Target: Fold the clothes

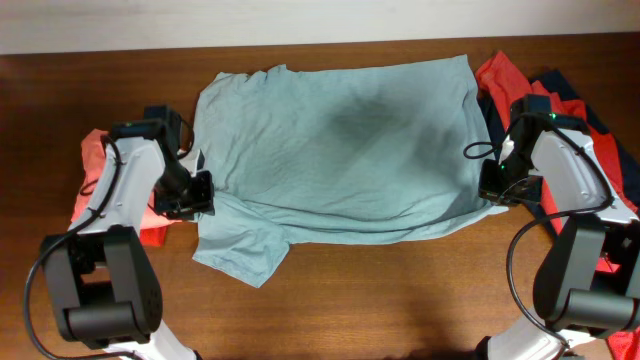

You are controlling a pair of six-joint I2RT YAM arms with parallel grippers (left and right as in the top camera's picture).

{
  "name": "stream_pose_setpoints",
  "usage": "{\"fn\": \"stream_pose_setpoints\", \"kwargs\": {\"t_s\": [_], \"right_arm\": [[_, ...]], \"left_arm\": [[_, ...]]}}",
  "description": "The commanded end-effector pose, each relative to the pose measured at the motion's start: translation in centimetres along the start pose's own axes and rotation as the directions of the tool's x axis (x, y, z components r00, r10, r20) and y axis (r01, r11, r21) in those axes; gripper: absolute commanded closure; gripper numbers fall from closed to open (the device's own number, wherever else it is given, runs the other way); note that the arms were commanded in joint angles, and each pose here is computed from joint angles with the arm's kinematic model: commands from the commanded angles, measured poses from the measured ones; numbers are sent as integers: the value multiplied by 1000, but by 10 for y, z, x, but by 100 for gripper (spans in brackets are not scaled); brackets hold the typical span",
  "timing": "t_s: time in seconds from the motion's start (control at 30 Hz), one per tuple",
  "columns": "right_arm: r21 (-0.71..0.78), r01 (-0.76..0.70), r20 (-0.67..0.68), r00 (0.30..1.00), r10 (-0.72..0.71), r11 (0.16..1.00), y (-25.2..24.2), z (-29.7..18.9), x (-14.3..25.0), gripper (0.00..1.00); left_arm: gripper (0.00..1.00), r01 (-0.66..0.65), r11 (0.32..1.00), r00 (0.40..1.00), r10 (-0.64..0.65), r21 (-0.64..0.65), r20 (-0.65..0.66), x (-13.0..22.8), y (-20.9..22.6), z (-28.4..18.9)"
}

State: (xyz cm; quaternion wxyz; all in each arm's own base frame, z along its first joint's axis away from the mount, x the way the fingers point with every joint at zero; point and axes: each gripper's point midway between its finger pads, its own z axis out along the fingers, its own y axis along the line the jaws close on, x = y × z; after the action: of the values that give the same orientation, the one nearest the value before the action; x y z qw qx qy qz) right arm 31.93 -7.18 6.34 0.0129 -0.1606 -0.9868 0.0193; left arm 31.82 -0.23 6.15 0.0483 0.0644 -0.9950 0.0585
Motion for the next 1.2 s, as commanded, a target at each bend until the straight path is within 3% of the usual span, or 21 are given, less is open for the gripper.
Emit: {"fn": "stream_pose_setpoints", "kwargs": {"t_s": [0.0, 0.43, 0.57, 0.77, 0.93, 1.17], "right_arm": [[-9, 1, 29, 1000, 0, 1000, -1, -10, -1, 96], [-9, 1, 26, 1000, 0, 1000, -1, -10, 0, 96], [-9, 1, 26, 1000, 0, 1000, -1, -10, 0, 96], [-8, 1, 19, 1000, -1, 1000, -1, -10, 2, 96], [-8, 1, 19, 1000, -1, 1000, -1, -10, 2, 96], [-8, 1, 11, 1000, -1, 1000, -2, -11, 5, 96]], "left_arm": [[59, -14, 999, 1000, 14, -37, 8, 7, 8, 17], [60, -23, 999, 995, 25, -28, 99, -6, 11, 50], [79, -23, 999, 995, 26, -28, 98, -6, 10, 50], [99, -23, 999, 995, 26, -28, 98, -6, 10, 50], [100, -28, 1000, 995, 28, -10, 91, -4, 7, 43], [100, -73, 996, 980, 61, 56, 189, 0, -13, -30]]}}
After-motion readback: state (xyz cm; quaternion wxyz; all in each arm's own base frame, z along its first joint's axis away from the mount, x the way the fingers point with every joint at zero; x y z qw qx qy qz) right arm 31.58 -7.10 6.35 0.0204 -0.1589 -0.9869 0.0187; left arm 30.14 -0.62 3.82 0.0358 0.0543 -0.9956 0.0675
